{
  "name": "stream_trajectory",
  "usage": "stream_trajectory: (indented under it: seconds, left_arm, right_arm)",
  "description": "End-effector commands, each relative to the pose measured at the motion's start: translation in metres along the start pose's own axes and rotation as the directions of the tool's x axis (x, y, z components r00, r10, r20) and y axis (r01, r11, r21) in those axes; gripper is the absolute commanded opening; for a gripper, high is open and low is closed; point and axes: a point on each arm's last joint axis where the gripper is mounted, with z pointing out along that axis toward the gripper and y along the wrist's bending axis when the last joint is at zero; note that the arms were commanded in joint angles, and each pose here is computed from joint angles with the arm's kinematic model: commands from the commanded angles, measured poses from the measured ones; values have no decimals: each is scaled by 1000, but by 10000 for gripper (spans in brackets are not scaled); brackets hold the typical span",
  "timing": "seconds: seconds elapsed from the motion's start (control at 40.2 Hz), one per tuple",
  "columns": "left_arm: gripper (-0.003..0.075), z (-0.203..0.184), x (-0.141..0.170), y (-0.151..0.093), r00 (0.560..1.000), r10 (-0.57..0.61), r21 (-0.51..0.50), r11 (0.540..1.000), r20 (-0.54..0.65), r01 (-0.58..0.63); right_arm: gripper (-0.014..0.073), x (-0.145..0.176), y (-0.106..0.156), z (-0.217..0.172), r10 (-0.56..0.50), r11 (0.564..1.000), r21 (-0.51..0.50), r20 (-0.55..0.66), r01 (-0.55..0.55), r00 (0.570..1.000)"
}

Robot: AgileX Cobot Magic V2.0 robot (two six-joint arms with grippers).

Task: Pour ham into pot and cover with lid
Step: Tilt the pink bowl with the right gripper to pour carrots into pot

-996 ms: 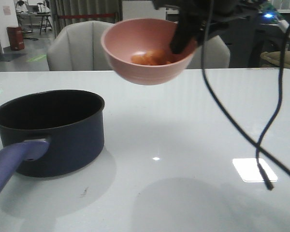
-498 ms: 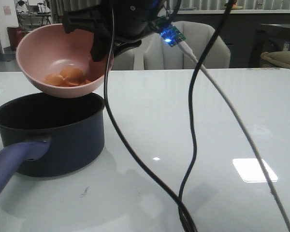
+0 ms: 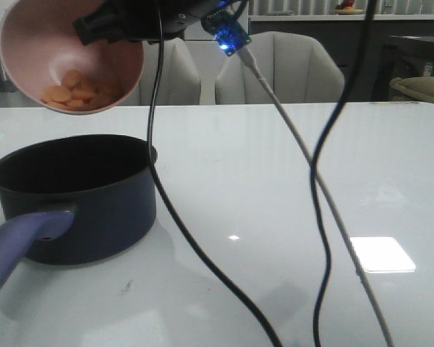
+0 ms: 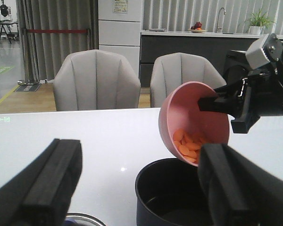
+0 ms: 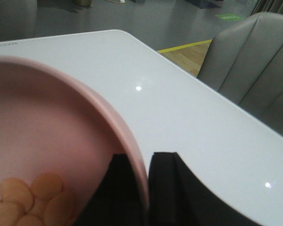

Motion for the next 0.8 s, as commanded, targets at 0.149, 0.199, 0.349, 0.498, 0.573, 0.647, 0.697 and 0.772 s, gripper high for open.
stream_trajectory:
  seconds: [0.149, 0.199, 0.349, 0.498, 0.573, 0.647, 0.697, 0.772]
  left_arm:
    - [551, -1, -15, -1, 995, -4, 15, 1000, 96, 3]
    - [551, -1, -15, -1, 995, -4, 15, 1000, 96, 3]
    - [552, -1, -15, -1, 995, -4, 15, 1000, 96, 3]
    - [552, -1, -15, -1, 995, -4, 15, 1000, 96, 3]
    - [552, -1, -15, -1, 995, -4, 15, 1000, 96, 3]
    - [551, -1, -15, -1, 995, -4, 15, 1000, 96, 3]
    - [552, -1, -15, -1, 995, -4, 15, 1000, 96, 3]
    - [552, -1, -15, -1, 995, -4, 15, 1000, 96, 3]
  right_arm:
    - [139, -40, -6, -16, -121, 992, 53, 263, 111, 957]
    - [139, -39, -6, -16, -140, 990, 59, 266, 129, 954]
    - [139, -36, -4, -16, -237, 971, 84, 257, 223, 937]
    - [139, -35, 2, -14, -351, 936, 112, 239, 333, 905]
    - [139, -34, 8, -13, -423, 906, 120, 224, 406, 878]
    - [139, -33, 18, -11, -508, 861, 131, 217, 491, 834]
    - [139, -32, 25, -8, -567, 823, 142, 211, 549, 796]
    - [139, -27, 33, -4, -644, 765, 155, 195, 625, 740]
